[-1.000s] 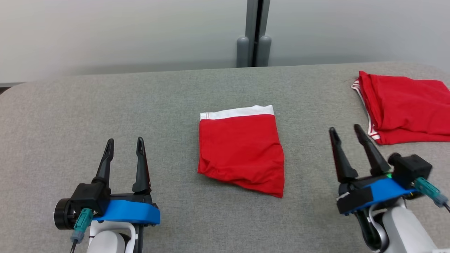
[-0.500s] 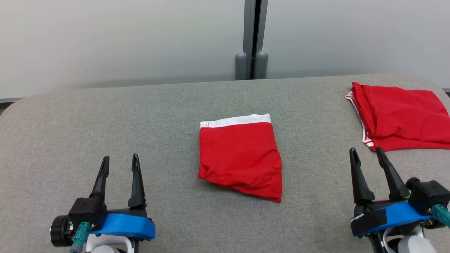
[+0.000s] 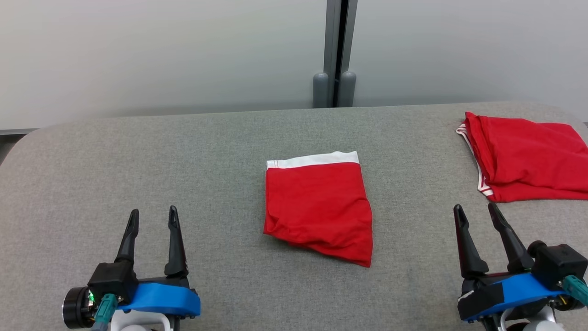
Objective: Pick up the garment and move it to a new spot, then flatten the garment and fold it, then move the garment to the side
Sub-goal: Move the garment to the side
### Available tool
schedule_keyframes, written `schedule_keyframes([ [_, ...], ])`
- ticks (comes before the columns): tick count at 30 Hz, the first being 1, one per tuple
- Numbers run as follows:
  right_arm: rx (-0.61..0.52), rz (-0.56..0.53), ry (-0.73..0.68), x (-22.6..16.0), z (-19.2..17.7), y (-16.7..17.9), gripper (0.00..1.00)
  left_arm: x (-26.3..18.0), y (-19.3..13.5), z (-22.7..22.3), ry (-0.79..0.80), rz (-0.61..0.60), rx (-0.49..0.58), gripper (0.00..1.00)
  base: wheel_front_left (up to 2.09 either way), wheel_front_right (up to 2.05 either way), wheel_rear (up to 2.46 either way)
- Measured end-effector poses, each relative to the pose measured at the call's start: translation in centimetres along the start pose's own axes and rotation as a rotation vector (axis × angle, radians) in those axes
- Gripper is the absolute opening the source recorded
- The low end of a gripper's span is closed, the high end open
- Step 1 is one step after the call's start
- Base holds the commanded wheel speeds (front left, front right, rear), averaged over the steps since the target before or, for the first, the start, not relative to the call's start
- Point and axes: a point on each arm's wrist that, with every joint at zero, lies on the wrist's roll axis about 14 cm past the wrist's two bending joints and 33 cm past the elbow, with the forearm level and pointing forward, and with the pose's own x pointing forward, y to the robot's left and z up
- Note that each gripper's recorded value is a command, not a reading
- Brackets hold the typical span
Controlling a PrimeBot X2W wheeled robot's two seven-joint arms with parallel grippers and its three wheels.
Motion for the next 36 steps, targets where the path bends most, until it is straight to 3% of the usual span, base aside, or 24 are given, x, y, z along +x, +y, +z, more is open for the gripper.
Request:
schedule_keyframes([
  [12, 0.001, -0.002, 0.022, 0.5, -0.4, -0.1, 1.0, 0.1, 0.2, -0.2, 0.007, 0.007, -0.001, 1.0, 0.0, 0.0, 0.0],
  [23, -0.034, 0.157, -0.016, 7.3, 2.0, 5.2, 1.0, 0.8, 1.2, -0.2, 0.005, 0.035, -0.005, 1.0, 0.0, 0.0, 0.0],
  [28, -0.047, 0.198, 0.056, 10.1, 0.1, 6.5, 1.0, 1.0, 1.8, -0.8, 0.023, 0.055, -0.006, 1.0, 0.0, 0.0, 0.0],
  [36, -0.068, 0.225, 0.264, 12.2, -7.4, 7.0, 1.0, 1.4, 3.2, -1.6, 0.046, 0.104, -0.01, 1.0, 0.0, 0.0, 0.0],
])
